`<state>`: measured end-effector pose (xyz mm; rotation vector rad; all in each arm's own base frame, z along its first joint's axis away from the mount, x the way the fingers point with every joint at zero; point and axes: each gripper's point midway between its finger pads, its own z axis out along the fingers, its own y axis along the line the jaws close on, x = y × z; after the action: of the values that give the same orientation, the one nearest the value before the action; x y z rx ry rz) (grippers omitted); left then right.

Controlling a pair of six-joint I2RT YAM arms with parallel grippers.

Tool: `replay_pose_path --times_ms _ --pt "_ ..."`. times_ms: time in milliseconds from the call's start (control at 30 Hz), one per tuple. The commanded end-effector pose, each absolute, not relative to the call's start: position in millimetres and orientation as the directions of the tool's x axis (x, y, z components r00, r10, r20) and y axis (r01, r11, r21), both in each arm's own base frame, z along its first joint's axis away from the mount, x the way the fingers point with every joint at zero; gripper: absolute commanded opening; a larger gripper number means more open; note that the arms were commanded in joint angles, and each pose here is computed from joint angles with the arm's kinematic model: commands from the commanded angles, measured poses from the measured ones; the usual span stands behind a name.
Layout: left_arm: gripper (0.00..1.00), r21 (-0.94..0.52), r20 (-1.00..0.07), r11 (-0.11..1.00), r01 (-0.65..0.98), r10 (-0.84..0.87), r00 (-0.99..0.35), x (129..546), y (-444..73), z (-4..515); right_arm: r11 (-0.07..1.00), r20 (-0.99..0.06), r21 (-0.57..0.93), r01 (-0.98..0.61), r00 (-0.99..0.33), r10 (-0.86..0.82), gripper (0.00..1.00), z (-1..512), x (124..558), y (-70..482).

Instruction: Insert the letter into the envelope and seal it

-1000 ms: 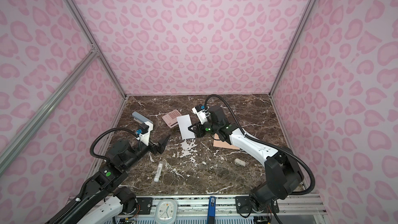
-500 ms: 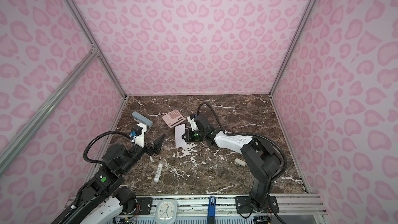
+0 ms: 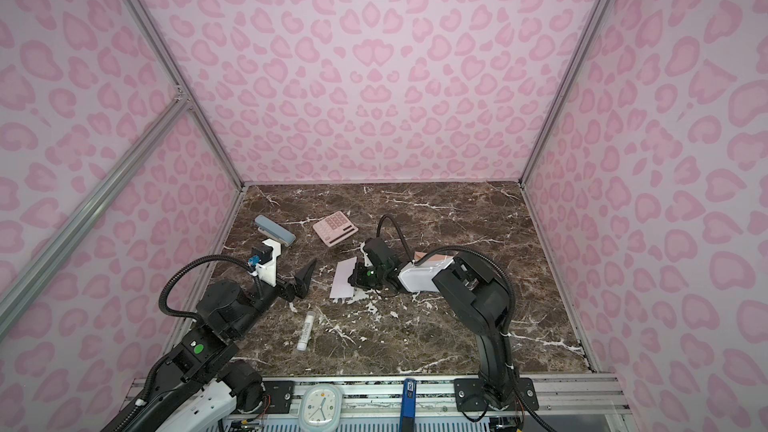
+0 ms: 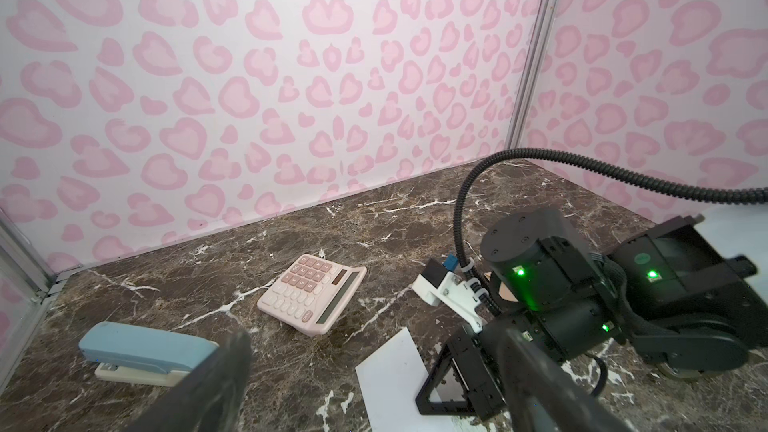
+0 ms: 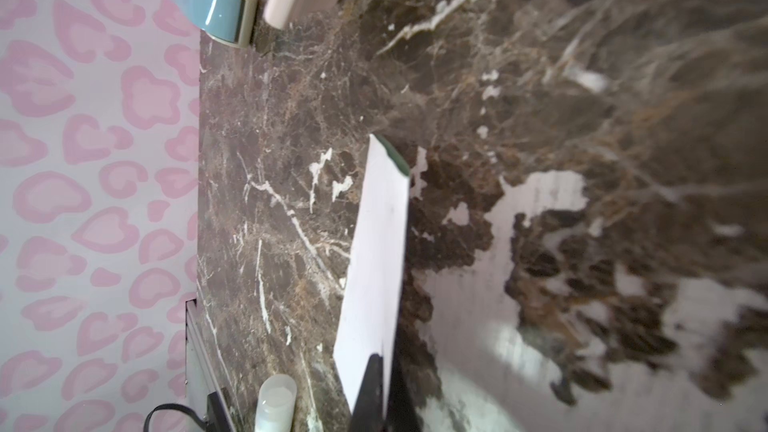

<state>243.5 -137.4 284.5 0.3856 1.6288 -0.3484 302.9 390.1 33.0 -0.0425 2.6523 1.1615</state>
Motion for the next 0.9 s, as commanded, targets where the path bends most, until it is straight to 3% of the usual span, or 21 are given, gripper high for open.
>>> replay_pose_path --times_ms 0,500,867 --pt "0.95 -0.004 -0.996 0.899 0.438 0.036 -0.083 245 -136 283 0.713 -0.217 0.693 -0.103 -0.974 0.071 0.05 19 303 387" --pt "0.95 -0.006 -0.995 0.897 0.443 0.041 -0.096 247 -139 278 0.800 -0.248 0.588 -0.119 -0.968 0.038 0.40 8 304 375" --pt "0.95 -0.006 -0.994 0.896 0.444 0.042 -0.098 248 -140 277 0.853 -0.289 0.503 -0.140 -0.957 0.013 0.54 15 305 358"
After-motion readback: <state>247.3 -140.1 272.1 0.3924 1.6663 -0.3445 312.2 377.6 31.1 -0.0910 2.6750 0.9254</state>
